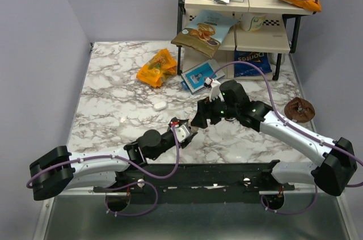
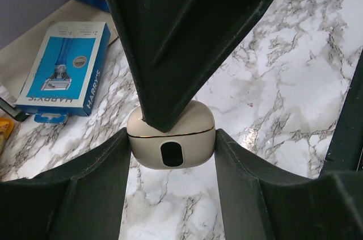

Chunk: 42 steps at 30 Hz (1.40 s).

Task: Insert the wireless bluetooth earbuds into the charging case
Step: Open the charging case.

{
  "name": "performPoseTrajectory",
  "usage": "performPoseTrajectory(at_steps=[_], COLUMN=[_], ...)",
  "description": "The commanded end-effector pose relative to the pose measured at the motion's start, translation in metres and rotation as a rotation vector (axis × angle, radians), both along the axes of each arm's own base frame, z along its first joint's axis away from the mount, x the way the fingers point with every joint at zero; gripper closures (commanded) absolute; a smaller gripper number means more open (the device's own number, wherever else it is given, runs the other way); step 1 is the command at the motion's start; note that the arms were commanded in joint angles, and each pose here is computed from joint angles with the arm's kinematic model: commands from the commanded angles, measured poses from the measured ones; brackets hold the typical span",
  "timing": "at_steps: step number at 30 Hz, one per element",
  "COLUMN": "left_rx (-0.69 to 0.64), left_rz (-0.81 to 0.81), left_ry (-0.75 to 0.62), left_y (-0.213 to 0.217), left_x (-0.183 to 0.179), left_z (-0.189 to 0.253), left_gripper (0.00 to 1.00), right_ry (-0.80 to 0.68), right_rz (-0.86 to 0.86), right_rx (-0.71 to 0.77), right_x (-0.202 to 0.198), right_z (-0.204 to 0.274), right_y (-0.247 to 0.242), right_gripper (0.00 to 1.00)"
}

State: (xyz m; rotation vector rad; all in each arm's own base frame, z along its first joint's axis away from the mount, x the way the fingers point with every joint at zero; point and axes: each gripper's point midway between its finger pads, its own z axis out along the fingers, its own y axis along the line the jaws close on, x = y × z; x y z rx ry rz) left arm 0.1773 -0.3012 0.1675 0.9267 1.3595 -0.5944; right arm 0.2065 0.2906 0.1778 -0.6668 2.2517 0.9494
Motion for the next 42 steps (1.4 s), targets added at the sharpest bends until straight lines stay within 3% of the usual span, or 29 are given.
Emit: performPoseTrajectory(at_steps=[1, 28, 37, 42], left_rx=[-0.058, -0.066, -0.078, -0.091], left_rz=[0.01, 0.044, 0.049, 0.044], left_ry=[-0.039, -0.034, -0.039, -0.047], left_y=[-0.002, 0.01, 0.011, 0.01], left_x=[0.001, -0.002, -0.002, -0.002], left_z=[0.024, 0.019, 0.022, 0.027], left_gripper=[1.0, 1.0, 1.0, 1.0], right_ry=[0.002, -0.072, -0.061, -0.006], right_rz=[-0.026, -0.159, 0.011, 0.039], right_rx=[-0.045, -0.047, 0.11, 0.103], right_x=[0.003, 0.016, -0.005, -0.008], right_z=[-0.004, 0.015, 0.04, 0.029], right_y=[-0.006, -0.026, 0.002, 0.009], right_gripper=[0.21, 0.21, 0.23, 0.27])
